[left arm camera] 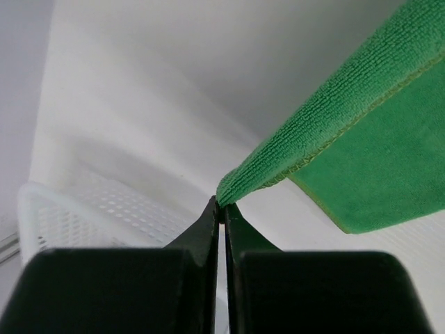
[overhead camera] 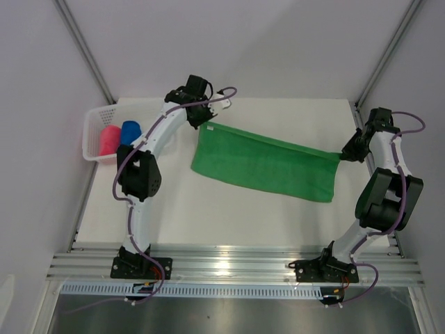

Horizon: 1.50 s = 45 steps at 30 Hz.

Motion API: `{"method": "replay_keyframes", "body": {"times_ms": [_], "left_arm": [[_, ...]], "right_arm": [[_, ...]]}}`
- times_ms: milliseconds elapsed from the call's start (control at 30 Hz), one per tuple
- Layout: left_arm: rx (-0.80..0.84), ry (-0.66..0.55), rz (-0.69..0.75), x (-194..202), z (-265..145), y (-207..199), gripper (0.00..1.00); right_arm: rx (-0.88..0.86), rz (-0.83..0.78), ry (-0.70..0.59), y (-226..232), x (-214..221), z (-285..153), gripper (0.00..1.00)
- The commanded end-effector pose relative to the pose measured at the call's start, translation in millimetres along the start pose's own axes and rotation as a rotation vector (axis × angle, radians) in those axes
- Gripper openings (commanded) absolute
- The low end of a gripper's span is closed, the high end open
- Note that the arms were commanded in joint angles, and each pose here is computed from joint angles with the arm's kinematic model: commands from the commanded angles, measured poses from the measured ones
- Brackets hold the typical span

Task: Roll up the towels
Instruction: Fold the towel

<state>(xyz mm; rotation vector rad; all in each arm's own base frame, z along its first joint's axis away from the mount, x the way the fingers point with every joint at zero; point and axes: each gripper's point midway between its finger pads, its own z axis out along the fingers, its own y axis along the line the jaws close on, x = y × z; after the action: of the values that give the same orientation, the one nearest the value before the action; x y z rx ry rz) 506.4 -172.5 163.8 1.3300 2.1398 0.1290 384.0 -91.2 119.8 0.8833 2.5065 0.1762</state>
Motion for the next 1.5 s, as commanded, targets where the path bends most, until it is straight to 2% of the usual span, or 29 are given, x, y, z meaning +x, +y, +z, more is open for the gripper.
{"method": "replay_keyframes", "body": {"times_ms": [0, 133, 300, 433, 967, 1100, 1400, 1467], "left_arm": [[0.035, -0.004, -0.002, 9, -2, -9, 0.01], [0.1, 0.07, 0.037, 41, 9, -35, 0.01], [0.184, 0.146, 0.103, 71, 7, -59, 0.01], [0.263, 0.198, 0.137, 94, 9, -82, 0.01], [0.355, 0.28, 0.166, 113, 11, -107, 0.01], [0.376, 0.294, 0.164, 116, 12, -111, 0.04], [0.428, 0.32, 0.172, 123, 8, -124, 0.05], [0.438, 0.329, 0.174, 125, 8, -126, 0.11]], "right_arm": [[0.011, -0.02, -0.019, -6, -2, -2, 0.0], [0.019, -0.017, 0.055, -17, 32, 4, 0.0], [0.061, -0.038, 0.185, -43, 95, 10, 0.0], [0.074, -0.047, 0.242, -54, 123, 9, 0.0], [0.13, -0.047, 0.268, -66, 129, 18, 0.0], [0.131, -0.041, 0.273, -66, 130, 20, 0.0], [0.13, -0.042, 0.275, -66, 130, 21, 0.0], [0.132, -0.039, 0.285, -66, 132, 23, 0.03]]}}
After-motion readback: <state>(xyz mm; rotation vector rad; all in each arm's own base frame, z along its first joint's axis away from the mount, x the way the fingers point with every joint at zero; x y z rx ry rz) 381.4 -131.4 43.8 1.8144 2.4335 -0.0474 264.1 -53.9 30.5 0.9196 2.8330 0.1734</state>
